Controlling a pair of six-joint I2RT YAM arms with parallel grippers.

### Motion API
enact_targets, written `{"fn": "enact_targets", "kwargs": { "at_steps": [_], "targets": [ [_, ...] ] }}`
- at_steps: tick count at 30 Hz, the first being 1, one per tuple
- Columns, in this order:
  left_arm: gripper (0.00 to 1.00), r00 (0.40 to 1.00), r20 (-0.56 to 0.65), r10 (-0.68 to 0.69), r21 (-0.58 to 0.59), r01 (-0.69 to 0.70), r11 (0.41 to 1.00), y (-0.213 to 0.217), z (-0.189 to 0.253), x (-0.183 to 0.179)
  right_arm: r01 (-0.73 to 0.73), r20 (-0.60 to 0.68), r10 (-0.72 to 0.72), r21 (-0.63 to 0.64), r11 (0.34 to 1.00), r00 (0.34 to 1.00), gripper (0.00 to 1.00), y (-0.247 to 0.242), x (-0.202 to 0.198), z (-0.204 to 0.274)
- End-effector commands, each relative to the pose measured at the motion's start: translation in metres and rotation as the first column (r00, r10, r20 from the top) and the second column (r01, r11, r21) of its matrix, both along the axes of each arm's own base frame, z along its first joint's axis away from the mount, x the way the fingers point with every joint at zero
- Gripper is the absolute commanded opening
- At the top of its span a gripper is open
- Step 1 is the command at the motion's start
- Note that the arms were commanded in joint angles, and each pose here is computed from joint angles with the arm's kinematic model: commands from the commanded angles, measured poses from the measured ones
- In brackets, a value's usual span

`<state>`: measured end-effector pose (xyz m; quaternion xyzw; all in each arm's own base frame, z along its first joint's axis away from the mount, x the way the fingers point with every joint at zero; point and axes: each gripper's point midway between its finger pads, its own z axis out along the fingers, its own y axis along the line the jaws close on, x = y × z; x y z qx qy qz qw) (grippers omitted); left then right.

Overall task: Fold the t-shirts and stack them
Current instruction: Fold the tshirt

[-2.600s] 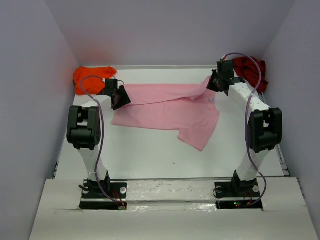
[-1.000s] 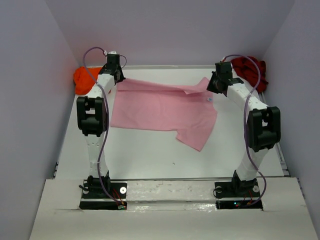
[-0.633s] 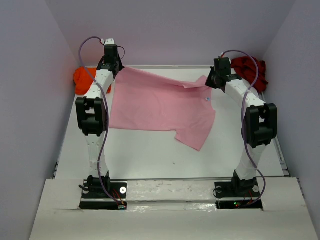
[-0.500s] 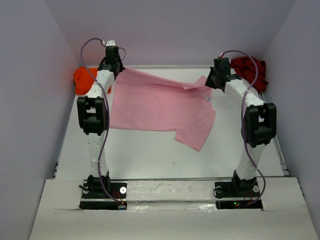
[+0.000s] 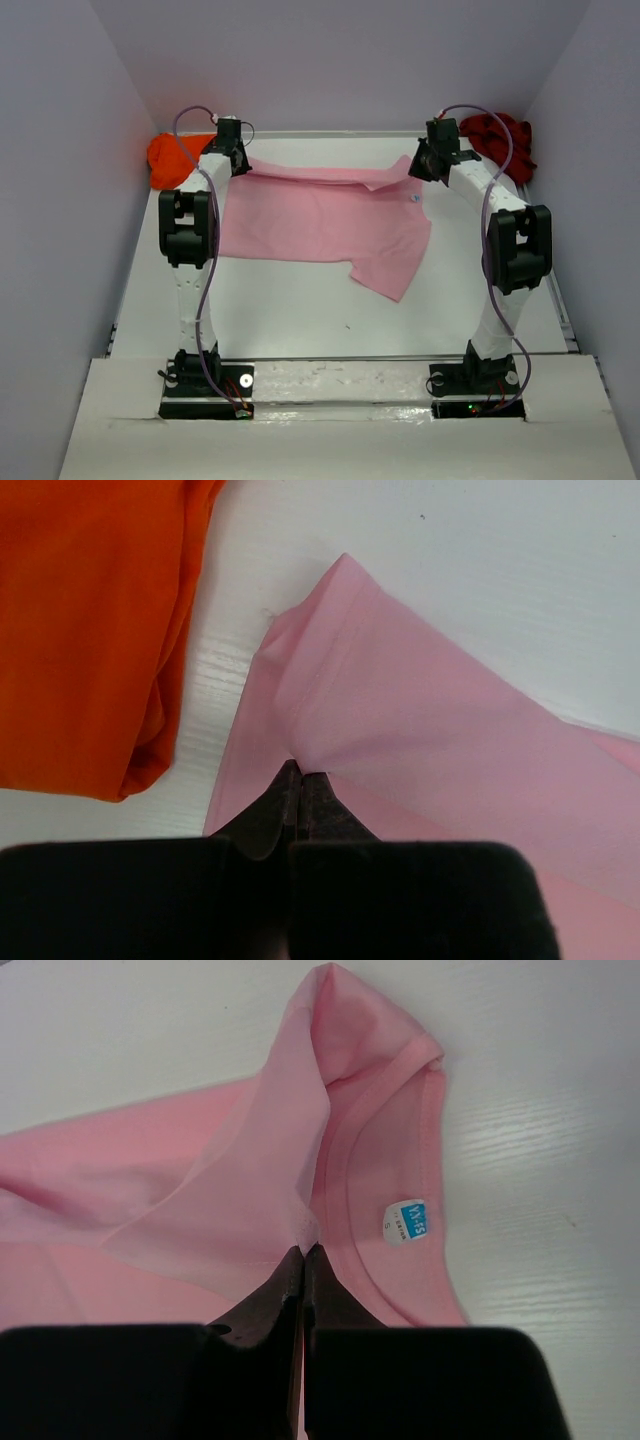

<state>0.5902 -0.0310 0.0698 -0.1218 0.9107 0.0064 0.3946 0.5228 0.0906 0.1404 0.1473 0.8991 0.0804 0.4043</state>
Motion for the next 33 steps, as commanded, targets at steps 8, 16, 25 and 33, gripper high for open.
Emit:
{"fn": "enact_targets", "kwargs": {
  "at_steps": [8, 16, 25, 33],
  "targets": [
    [0.00, 1.000, -0.016, 0.000, 0.016, 0.000, 1.000, 0.010, 0.029, -0.031, -0.068, -0.065, 0.072, 0.061, 0.996, 0.995, 0.00, 0.016, -0.022, -0.013],
    [0.00, 0.999, 0.052, -0.002, -0.001, 0.002, 1.000, 0.007, 0.070, -0.037, -0.072, -0.057, 0.075, 0.059, 0.996, 0.996, 0.00, 0.015, -0.025, -0.007],
    [0.00, 0.998, 0.060, 0.010, 0.014, -0.011, 1.000, 0.013, 0.087, -0.060, -0.092, -0.056, 0.097, 0.089, 0.992, 0.994, 0.00, 0.021, -0.027, -0.004],
    [0.00, 0.996, 0.090, 0.004, 0.009, -0.005, 1.000, 0.013, 0.101, -0.070, -0.096, -0.010, 0.097, 0.095, 0.991, 0.995, 0.00, 0.022, -0.026, 0.018]
  ]
}}
